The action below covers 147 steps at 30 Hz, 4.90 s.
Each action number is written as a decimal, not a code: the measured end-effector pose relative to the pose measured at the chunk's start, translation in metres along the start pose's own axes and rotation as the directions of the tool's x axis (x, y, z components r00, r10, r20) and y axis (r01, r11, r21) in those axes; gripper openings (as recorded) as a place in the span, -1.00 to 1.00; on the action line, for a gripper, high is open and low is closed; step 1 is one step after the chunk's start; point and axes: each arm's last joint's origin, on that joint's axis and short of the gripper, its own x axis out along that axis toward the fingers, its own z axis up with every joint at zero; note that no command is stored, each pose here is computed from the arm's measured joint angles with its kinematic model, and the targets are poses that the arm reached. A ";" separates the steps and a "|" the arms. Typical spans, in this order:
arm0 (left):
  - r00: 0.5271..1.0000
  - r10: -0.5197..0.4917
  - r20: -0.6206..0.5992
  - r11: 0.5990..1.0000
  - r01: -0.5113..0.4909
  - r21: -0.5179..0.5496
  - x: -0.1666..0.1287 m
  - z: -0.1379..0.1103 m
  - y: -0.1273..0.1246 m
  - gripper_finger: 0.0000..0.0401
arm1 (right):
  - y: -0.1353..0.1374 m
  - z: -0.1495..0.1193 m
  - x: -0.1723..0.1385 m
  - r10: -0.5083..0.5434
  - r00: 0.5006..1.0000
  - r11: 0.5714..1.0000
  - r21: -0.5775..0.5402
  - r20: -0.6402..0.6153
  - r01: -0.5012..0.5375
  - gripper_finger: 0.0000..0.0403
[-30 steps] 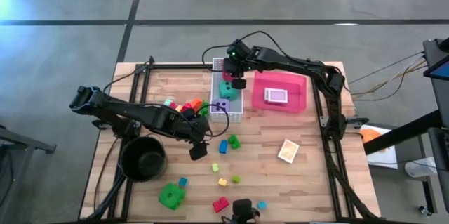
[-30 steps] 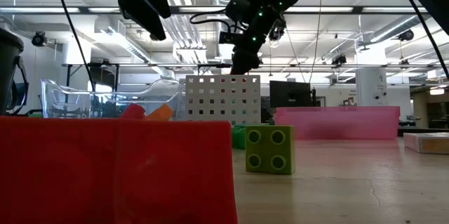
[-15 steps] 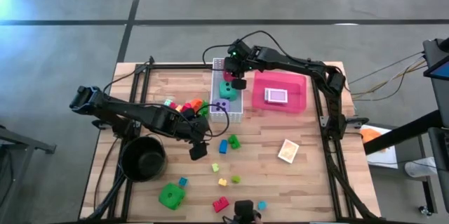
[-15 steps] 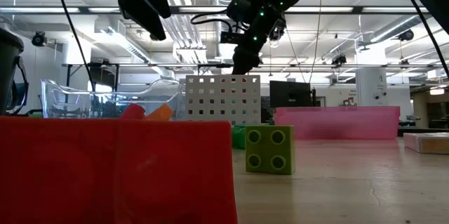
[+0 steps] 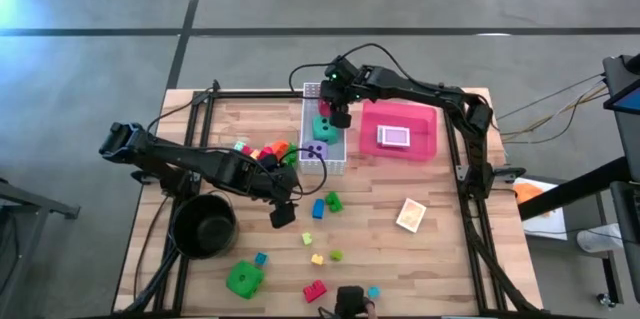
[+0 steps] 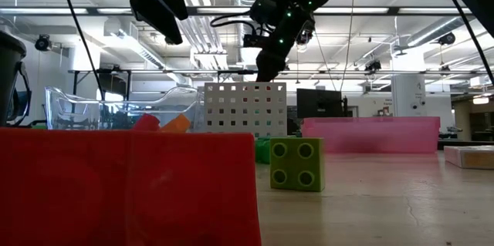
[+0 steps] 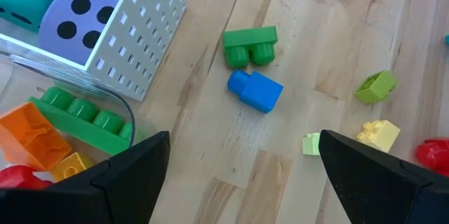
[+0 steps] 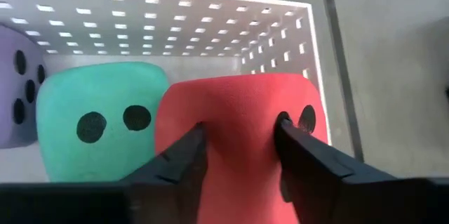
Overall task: Pick & Place Toys
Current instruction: Put the red dice into the white bin, then put the yellow deck of cards into the red bin
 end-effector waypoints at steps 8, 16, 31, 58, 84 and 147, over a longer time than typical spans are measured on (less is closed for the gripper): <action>1.000 0.000 0.000 1.000 0.000 0.000 0.000 0.000 0.000 0.82 | -0.001 0.003 -0.011 -0.003 1.000 1.000 0.002 0.031 0.003 0.36; 1.000 0.000 -0.001 1.000 0.000 0.001 0.000 0.000 0.000 0.82 | -0.004 0.006 -0.029 -0.028 0.997 1.000 0.010 0.071 0.027 0.48; 1.000 -0.006 0.009 1.000 0.006 -0.015 0.000 0.001 -0.001 0.82 | 0.004 -0.003 -0.051 0.148 0.989 0.954 0.260 0.029 -0.150 0.48; 0.996 0.028 0.082 0.996 -0.021 -0.082 0.026 -0.008 -0.010 0.82 | 0.189 -0.111 -0.167 0.205 0.959 0.600 0.800 -0.193 0.033 0.48; 0.996 0.014 0.083 1.000 -0.013 -0.007 0.025 -0.007 -0.010 0.82 | 0.220 -0.182 -0.123 0.235 0.883 0.033 0.912 -0.406 0.410 0.48; 0.998 0.025 0.065 1.000 -0.025 -0.005 0.025 -0.009 -0.009 0.82 | 0.235 -0.154 -0.120 0.373 0.845 -0.409 0.749 -0.384 0.521 0.48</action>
